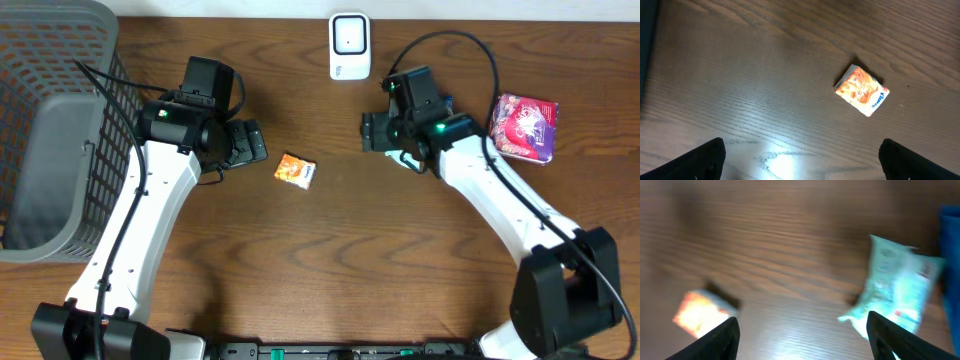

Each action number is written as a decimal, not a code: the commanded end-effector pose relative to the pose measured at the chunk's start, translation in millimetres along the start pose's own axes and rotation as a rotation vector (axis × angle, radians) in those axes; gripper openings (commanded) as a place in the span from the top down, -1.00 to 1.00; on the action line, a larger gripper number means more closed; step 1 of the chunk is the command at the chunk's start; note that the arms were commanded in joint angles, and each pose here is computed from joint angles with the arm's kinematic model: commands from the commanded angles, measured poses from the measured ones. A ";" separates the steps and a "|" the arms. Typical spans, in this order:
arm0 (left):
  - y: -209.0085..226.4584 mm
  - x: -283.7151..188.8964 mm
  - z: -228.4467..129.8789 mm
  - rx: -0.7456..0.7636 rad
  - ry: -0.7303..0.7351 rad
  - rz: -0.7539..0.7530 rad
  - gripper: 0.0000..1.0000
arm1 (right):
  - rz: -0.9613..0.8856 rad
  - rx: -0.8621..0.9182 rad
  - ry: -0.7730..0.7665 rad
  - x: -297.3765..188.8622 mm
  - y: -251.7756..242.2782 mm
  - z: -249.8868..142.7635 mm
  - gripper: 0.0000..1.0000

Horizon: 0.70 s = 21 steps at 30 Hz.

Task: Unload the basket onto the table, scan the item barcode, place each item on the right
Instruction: 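Reach the right gripper to the small orange box and grasp it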

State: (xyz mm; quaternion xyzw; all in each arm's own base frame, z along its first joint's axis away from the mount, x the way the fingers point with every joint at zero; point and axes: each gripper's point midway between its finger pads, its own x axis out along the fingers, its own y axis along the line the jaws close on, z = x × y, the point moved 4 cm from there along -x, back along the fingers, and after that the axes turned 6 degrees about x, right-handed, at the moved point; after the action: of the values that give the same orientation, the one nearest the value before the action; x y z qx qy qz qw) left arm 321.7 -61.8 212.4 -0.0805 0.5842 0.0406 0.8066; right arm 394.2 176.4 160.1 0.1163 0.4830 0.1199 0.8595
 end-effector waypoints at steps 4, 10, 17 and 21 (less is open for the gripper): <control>3.0 1.8 -0.7 0.014 0.004 0.016 -0.96 | 0.219 -0.036 0.129 38.6 40.2 -26.4 -0.65; 3.1 1.8 -0.7 0.014 0.005 0.016 -0.96 | 0.479 -0.095 0.216 98.4 83.0 -59.9 -0.59; 3.1 1.8 -0.7 0.014 0.005 0.016 -0.96 | 0.501 -0.047 0.289 128.0 78.1 -82.1 -0.08; 3.1 1.8 -0.7 0.014 0.005 0.016 -0.95 | 0.492 -0.054 0.307 127.8 75.6 -86.1 0.53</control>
State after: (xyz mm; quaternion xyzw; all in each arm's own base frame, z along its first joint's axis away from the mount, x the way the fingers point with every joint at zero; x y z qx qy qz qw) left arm 321.7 -61.8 212.4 -0.0805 0.5842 0.0406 0.8066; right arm 381.8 295.2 43.9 0.1892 0.5511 0.3484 0.7343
